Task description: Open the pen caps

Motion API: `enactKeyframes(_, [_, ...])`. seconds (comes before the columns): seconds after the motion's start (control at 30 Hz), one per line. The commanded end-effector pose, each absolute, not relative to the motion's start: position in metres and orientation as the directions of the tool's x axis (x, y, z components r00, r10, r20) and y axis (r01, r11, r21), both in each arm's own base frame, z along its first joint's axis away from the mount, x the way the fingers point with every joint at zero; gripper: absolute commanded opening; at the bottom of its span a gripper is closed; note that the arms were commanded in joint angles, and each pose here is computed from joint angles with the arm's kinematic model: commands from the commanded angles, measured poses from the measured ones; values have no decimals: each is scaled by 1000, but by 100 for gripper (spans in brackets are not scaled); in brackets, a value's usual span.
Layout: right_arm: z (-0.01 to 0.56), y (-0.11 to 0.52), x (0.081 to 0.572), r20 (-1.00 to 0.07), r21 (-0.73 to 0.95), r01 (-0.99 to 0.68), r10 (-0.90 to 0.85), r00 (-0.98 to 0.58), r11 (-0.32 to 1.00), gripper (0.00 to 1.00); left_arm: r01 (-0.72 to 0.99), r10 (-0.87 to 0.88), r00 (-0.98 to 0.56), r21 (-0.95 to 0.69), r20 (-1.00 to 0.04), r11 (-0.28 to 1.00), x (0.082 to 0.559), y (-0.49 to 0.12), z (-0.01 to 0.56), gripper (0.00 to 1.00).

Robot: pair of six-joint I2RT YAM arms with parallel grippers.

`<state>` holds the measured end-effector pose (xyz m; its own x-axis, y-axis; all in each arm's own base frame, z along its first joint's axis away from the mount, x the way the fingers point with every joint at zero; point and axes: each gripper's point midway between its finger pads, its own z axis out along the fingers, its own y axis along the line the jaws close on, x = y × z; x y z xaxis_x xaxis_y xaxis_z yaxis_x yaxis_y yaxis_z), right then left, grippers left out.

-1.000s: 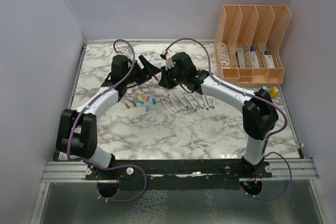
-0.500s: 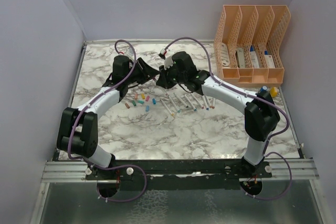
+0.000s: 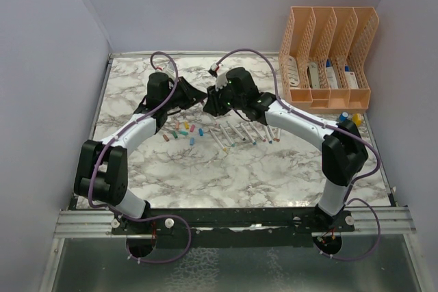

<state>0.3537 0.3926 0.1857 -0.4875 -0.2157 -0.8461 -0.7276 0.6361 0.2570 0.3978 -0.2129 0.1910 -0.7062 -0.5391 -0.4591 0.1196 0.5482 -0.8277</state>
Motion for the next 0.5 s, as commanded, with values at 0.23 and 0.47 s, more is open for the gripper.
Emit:
enactKeyframes(0.23, [211,404,350,-872,268,-758,-184,-453,595,63,184,-530,-687,-825,-497,535,395,-216,216,0])
enactKeyframes(0.47, [204,408,352,-863,276,-758,-195,-466,592,62,207,-526,-683,-825,-506,526,395,-222,227,0])
